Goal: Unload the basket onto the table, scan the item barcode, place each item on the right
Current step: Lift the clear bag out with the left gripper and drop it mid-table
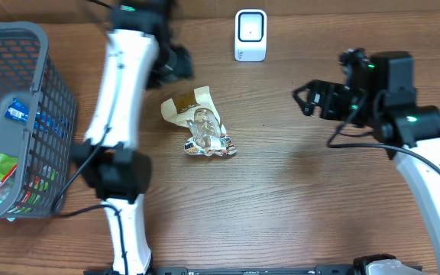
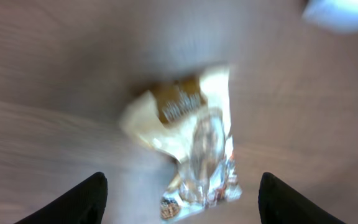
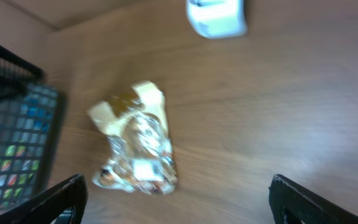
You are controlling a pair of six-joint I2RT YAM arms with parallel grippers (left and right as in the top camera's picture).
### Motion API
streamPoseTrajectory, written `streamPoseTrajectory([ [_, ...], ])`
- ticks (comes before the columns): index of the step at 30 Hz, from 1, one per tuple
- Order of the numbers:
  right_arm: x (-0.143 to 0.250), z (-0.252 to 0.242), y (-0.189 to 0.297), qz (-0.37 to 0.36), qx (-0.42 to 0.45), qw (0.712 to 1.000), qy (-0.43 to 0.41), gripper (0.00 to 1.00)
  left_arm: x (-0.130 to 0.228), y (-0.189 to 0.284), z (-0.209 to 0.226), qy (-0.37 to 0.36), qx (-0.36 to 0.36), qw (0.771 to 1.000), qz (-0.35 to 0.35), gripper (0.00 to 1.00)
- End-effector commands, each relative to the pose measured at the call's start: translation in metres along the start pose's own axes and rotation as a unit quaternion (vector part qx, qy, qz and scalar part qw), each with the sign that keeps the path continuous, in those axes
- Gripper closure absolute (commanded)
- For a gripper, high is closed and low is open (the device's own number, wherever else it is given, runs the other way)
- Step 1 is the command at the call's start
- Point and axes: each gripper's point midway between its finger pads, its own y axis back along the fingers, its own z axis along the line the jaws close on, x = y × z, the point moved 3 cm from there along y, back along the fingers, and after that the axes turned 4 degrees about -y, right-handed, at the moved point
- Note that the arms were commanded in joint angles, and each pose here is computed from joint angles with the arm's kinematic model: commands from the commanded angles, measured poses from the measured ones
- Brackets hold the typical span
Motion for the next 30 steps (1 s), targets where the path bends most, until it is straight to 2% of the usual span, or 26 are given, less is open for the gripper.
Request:
streamPoseTrajectory([
  [1,-0.004,0.045,-0.032,0.0,-0.061,0.998,0.031,0.08,-0.018,0.123,0.048,0.059,0.046,0.983,-0.169,0.28],
  [6,0.006,0.088,-0.081,0.036,-0.093,0.993,0.062,0.09,-0.015,0.168,0.095,0.112,0.041,0.966,-0.229,0.25],
  [10,0.024,0.111,-0.125,0.084,-0.1,0.989,0.076,0.1,-0.007,0.17,0.11,0.129,0.033,0.967,-0.219,0.25],
  [14,0.047,0.11,-0.164,0.128,-0.087,0.986,0.057,0.15,-0.003,0.156,0.109,0.108,0.022,0.976,-0.186,0.25],
  [17,0.058,0.102,-0.174,0.148,-0.075,0.985,0.052,0.16,-0.005,0.148,0.112,0.1,0.005,0.979,-0.179,0.25],
  [19,0.062,0.098,-0.178,0.156,-0.068,0.984,0.049,0.16,-0.007,0.147,0.126,0.11,-0.042,0.976,-0.184,0.25],
  [21,0.064,0.094,-0.179,0.162,-0.061,0.984,0.046,0.16,-0.007,0.15,0.152,0.156,-0.094,0.964,-0.195,0.25],
  [23,0.065,0.09,-0.179,0.163,-0.051,0.984,0.044,0.16,-0.006,0.155,0.181,0.205,-0.116,0.951,-0.201,0.24],
  [30,0.064,0.079,-0.177,0.169,-0.034,0.985,0.032,0.16,0.011,0.165,0.262,0.3,-0.145,0.922,-0.199,0.25],
])
